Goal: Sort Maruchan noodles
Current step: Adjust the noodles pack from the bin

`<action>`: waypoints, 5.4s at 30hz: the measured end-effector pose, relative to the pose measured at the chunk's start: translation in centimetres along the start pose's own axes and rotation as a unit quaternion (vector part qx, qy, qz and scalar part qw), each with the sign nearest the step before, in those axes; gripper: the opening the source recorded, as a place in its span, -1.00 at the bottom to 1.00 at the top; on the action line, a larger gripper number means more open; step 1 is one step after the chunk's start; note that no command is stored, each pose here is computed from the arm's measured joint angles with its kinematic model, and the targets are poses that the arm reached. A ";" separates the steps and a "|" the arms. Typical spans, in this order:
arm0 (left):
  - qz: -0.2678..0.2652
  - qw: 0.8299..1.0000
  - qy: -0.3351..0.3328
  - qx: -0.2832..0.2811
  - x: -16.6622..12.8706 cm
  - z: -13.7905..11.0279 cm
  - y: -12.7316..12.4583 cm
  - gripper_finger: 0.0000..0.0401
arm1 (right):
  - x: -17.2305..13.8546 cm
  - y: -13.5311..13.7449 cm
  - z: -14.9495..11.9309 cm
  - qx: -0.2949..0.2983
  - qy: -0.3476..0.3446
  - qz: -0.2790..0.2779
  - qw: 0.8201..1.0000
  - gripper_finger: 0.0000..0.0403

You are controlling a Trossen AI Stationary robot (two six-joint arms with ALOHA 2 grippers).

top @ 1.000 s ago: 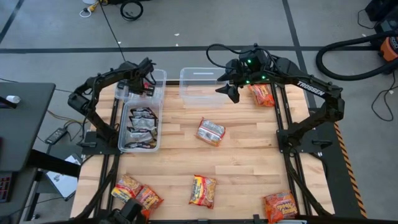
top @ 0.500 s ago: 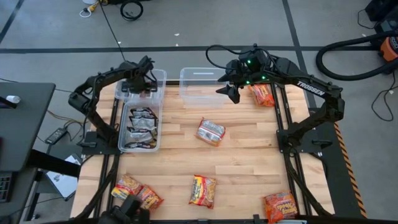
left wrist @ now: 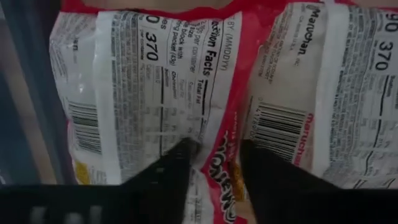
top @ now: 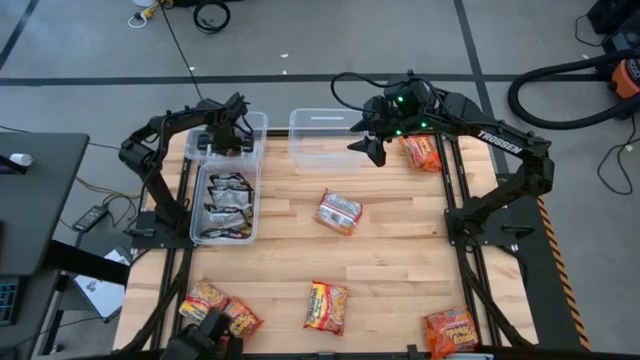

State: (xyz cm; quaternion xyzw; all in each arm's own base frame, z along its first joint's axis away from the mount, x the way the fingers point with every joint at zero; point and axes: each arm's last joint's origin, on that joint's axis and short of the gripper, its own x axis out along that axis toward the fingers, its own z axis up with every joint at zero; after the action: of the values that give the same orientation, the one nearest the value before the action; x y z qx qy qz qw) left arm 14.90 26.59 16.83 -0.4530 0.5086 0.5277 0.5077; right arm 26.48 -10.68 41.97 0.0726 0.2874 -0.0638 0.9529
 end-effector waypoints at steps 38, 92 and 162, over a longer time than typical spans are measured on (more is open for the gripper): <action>-0.109 0.994 -0.018 -0.010 -6.3 -0.1 4.1 -1.00 | 0.0 0.2 -1.4 0.003 0.069 0.005 0.998 0.33; 0.117 0.980 -0.130 -0.097 -7.1 -4.0 -0.4 -0.97 | -0.1 0.4 -1.4 -0.041 0.066 0.038 0.996 0.33; 0.305 0.938 -0.116 0.121 -3.2 -7.3 -0.1 -0.28 | -0.1 0.3 -1.3 -0.007 0.063 0.031 0.998 0.33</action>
State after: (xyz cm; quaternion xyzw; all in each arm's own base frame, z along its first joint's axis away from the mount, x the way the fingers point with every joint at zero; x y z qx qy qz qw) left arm 14.92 19.03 19.44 -0.1469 0.6196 0.6405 0.4293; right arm 25.80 -10.17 40.97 0.0789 0.3449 -0.0277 0.9349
